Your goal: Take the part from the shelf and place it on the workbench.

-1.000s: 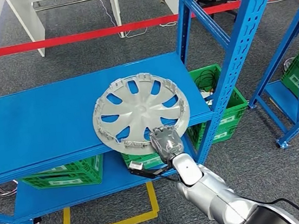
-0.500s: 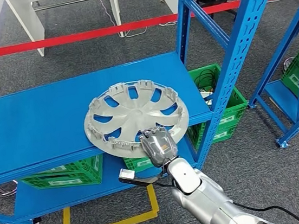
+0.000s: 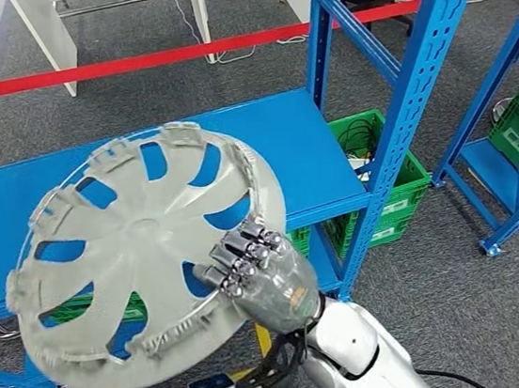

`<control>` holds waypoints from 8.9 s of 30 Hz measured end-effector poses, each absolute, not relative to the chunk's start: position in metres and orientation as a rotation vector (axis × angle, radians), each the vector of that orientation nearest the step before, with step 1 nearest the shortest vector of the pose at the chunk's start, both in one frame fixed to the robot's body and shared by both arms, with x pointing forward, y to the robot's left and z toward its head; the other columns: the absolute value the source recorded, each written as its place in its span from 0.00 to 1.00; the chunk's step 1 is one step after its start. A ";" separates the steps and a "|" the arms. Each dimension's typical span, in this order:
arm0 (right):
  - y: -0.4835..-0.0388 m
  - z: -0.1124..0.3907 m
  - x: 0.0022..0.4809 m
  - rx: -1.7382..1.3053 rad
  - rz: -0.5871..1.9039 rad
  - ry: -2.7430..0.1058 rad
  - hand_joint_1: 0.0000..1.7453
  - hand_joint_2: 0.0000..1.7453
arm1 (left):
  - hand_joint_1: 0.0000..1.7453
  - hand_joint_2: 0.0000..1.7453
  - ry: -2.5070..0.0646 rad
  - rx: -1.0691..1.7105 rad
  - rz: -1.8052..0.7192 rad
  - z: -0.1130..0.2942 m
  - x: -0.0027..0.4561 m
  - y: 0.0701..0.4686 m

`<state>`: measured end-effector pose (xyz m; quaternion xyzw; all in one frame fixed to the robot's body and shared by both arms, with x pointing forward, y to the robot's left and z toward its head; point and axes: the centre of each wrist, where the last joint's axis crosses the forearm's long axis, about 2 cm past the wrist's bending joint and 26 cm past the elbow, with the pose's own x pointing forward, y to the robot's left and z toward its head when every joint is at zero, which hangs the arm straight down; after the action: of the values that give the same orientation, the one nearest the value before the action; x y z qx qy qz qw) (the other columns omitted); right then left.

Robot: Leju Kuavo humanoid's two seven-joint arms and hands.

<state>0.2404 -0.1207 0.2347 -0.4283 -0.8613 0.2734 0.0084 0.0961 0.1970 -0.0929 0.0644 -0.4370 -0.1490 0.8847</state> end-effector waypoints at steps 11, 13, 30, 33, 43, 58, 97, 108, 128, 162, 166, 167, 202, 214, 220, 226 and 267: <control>-0.133 0.286 0.207 -1.464 0.599 -2.859 1.00 1.00 | 0.00 1.00 -0.865 0.150 -0.263 -0.094 0.095 0.201; -0.136 0.290 0.204 -1.483 0.577 -2.864 1.00 1.00 | 0.00 1.00 -0.842 0.158 -0.254 -0.094 0.095 0.202; -0.164 0.303 0.180 -1.643 0.442 -2.777 1.00 1.00 | 0.00 1.00 -0.710 0.261 -0.220 -0.100 0.076 0.218; -0.166 0.302 0.179 -1.643 0.438 -2.769 1.00 1.00 | 0.00 1.00 -0.686 0.279 -0.200 -0.101 0.073 0.222; -0.168 0.298 0.176 -1.614 0.433 -2.748 1.00 1.00 | 0.00 1.00 -0.406 0.237 -0.034 -0.106 0.056 0.233; -0.168 0.291 0.171 -1.573 0.426 -2.696 1.00 1.00 | 0.00 1.00 -0.274 0.215 0.013 -0.107 0.052 0.236; -0.177 0.296 0.168 -1.618 0.379 -2.671 1.00 1.00 | 0.00 1.00 -0.292 0.226 -0.359 -0.104 0.065 0.227; -0.179 0.295 0.167 -1.627 0.377 -2.658 1.00 1.00 | 0.00 1.00 -0.215 0.153 -0.183 -0.104 0.062 0.222; -0.176 0.295 0.166 -1.586 0.339 -2.650 1.00 1.00 | 0.00 1.00 -0.029 -0.139 0.297 -0.105 0.053 0.216; -0.174 0.296 0.169 -1.574 0.345 -2.673 1.00 1.00 | 0.00 1.00 -0.018 -0.057 0.127 -0.106 0.056 0.225; -0.174 0.296 0.169 -1.572 0.346 -2.675 1.00 1.00 | 0.00 1.00 -0.018 -0.044 0.103 -0.106 0.055 0.225; -0.174 0.296 0.169 -1.572 0.346 -2.676 1.00 1.00 | 0.00 1.00 -0.018 -0.040 0.097 -0.106 0.056 0.225; -0.172 0.298 0.172 -1.573 0.346 -2.692 1.00 1.00 | 0.00 1.00 -0.042 -0.011 0.015 -0.105 0.061 0.227; -0.170 0.299 0.172 -1.572 0.341 -2.694 1.00 1.00 | 0.00 1.00 -0.053 -0.007 0.004 -0.105 0.067 0.229; -0.170 0.301 0.173 -1.581 0.345 -2.707 1.00 1.00 | 0.00 1.00 -0.038 0.000 -0.024 -0.106 0.060 0.229; -0.170 0.302 0.174 -1.589 0.346 -2.714 1.00 1.00 | 0.00 1.00 -0.037 -0.005 -0.040 -0.106 0.059 0.227; -0.166 0.303 0.173 -1.559 0.320 -2.718 1.00 1.00 | 0.00 1.00 -0.037 -0.008 -0.075 -0.106 0.058 0.229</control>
<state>0.1734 -0.1656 0.3029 -0.4949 -0.8630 0.1016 -0.0038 0.0581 0.2291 -0.1060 -0.0040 -0.0186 -0.0377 0.9991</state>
